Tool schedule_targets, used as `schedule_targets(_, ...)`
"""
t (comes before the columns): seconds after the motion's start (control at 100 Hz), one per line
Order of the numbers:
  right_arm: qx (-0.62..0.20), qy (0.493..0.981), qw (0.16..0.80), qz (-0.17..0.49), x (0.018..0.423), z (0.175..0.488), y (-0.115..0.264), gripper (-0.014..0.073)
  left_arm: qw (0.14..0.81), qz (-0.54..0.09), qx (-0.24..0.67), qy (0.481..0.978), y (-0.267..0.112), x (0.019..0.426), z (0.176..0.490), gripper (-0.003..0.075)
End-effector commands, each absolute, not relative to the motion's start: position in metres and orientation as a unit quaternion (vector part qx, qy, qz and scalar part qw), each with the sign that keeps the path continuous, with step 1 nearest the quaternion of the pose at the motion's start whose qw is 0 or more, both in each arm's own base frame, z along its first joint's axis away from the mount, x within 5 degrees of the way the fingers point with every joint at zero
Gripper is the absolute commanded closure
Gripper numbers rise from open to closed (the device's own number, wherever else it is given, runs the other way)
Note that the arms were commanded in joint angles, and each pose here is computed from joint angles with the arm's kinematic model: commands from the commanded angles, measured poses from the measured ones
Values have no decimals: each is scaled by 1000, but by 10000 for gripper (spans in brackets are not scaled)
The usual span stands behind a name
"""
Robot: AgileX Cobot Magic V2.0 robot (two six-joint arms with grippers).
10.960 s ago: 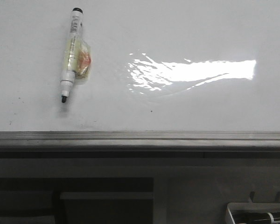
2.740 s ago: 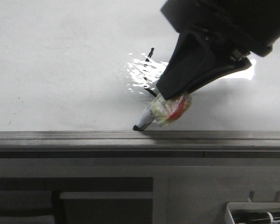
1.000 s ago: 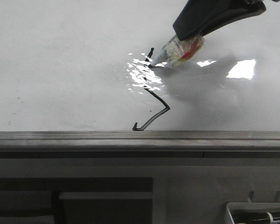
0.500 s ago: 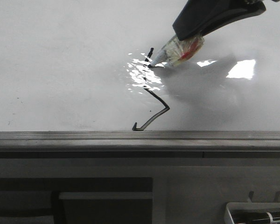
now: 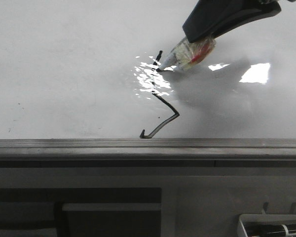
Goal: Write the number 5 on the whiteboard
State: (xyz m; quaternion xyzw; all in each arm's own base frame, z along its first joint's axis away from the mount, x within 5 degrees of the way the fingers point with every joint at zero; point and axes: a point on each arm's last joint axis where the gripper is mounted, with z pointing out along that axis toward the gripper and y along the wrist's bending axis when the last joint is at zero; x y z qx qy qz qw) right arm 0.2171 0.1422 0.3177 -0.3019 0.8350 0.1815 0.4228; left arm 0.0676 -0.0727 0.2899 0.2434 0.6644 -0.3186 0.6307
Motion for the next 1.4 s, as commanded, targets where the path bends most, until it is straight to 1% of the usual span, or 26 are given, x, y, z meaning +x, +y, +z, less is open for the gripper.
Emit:
schedule_targets(0.0,-294,819,461,175,222,331,141,635,648,-317,228,654,-71,70,301,741)
schedule_targets(0.35,-292,816,466,175,223,332,141,635,648,-317,228,654,-71,70,301,741)
schedule_targets(0.44,-285,821,465,170,226,331,137,635,648,-317,228,654,-71,70,301,741)
schedule_targets(0.61,-275,842,438,153,230,326,121,635,648,-317,227,654,-71,70,301,741)
schedule_targets(0.84,-258,851,437,138,229,331,103,635,648,-317,227,654,-71,70,301,741)
schedule_targets(1.24,-255,849,443,136,227,333,101,635,648,-317,227,654,-71,70,301,741)
schedule_targets(1.32,-263,841,447,153,217,344,103,635,648,-317,227,654,-71,70,301,741)
schedule_targets(1.39,-296,815,471,164,198,363,108,635,648,-318,227,654,-71,70,301,740)
